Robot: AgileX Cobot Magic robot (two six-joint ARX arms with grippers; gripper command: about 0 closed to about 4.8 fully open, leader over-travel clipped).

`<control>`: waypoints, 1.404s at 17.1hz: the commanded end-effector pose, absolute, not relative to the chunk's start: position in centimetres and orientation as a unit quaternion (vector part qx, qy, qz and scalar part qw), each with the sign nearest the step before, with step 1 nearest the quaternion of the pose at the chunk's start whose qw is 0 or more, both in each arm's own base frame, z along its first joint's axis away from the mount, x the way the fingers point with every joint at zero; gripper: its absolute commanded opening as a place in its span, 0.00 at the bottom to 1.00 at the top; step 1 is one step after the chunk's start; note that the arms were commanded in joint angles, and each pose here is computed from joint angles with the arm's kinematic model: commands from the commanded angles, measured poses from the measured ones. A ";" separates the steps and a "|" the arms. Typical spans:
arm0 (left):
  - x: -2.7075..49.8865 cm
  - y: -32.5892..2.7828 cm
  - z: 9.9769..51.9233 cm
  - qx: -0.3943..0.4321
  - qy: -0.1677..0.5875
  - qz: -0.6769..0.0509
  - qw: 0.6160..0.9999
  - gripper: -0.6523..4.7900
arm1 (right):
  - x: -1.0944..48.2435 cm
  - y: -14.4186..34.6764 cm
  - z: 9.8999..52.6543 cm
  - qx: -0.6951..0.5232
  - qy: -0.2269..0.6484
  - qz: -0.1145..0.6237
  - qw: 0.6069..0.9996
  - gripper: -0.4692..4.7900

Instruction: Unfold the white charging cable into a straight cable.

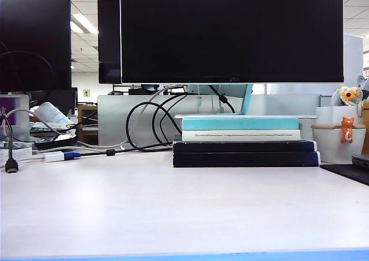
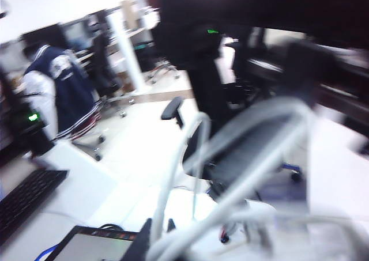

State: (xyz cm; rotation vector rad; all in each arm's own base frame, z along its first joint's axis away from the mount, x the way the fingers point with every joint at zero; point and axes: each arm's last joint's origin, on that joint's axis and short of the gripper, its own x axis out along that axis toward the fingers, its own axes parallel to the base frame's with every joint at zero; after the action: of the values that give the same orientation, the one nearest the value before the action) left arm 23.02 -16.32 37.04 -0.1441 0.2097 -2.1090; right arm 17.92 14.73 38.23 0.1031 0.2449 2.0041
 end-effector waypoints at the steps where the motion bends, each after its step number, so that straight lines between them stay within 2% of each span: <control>1: 22.7 -16.2 37.5 -0.059 0.082 -0.870 0.482 0.67 | 18.4 13.9 38.4 0.048 0.106 0.828 0.548 0.08; 3: 22.7 -16.2 37.5 -0.059 0.082 -0.870 0.483 0.67 | 18.4 13.9 38.3 0.045 0.105 0.824 0.555 0.08; 4: 22.7 -16.2 37.5 -0.047 0.064 -0.870 0.487 0.19 | 18.4 13.9 38.3 0.045 0.105 0.823 0.556 0.08; 5: 22.8 -16.2 37.5 -0.037 0.059 -0.863 0.500 0.16 | 18.4 13.9 38.3 0.045 0.105 0.823 0.556 0.08; 6: 22.9 -16.3 37.5 -0.020 0.067 -0.843 0.534 0.15 | 18.4 13.9 38.3 0.045 0.105 0.822 0.557 0.08; 7: 23.1 -16.3 37.5 0.011 0.080 -0.802 0.592 0.15 | 18.5 13.9 38.4 0.040 0.105 0.810 0.576 0.09; 9: 23.3 -16.2 37.5 0.043 0.094 -0.751 0.653 0.14 | 18.7 13.4 38.6 0.033 0.106 0.777 0.620 0.58; 10: 23.4 -16.1 37.6 0.058 0.101 -0.723 0.681 0.14 | 18.8 13.2 38.6 0.029 0.106 0.759 0.642 0.78; 11: 23.4 -15.9 37.8 0.082 0.108 -0.678 0.723 0.14 | 18.8 13.1 38.8 0.018 0.104 0.723 0.683 0.84; 14: 22.9 -15.3 38.5 0.110 0.110 -0.614 0.774 0.14 | 18.5 12.4 39.5 -0.010 0.094 0.613 0.785 0.85; 16: 22.1 -14.5 39.4 0.126 0.105 -0.569 0.806 0.13 | 17.7 11.6 40.3 -0.027 0.076 0.555 0.828 0.85; 17: 21.7 -14.3 39.8 0.125 0.100 -0.568 0.808 0.13 | 17.2 11.2 40.6 -0.033 0.067 0.530 0.845 0.85; 22: 19.9 -13.3 41.5 0.096 0.081 -0.567 0.814 0.13 | 15.1 10.0 41.4 -0.025 0.066 0.517 0.853 0.85; 23: 20.0 -13.3 41.8 0.059 0.093 -0.553 0.826 0.13 | 14.4 10.7 41.5 -0.011 0.072 0.553 0.830 0.47; 24: 20.1 -13.4 41.9 0.055 0.090 -0.552 0.827 0.13 | 14.3 10.9 41.5 -0.012 0.072 0.559 0.826 0.36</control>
State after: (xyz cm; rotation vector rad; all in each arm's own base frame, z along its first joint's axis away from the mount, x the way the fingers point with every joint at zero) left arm 20.11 -13.34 41.35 0.1411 0.2191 -1.1799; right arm 14.54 10.76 41.19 -0.0296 0.1692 1.1636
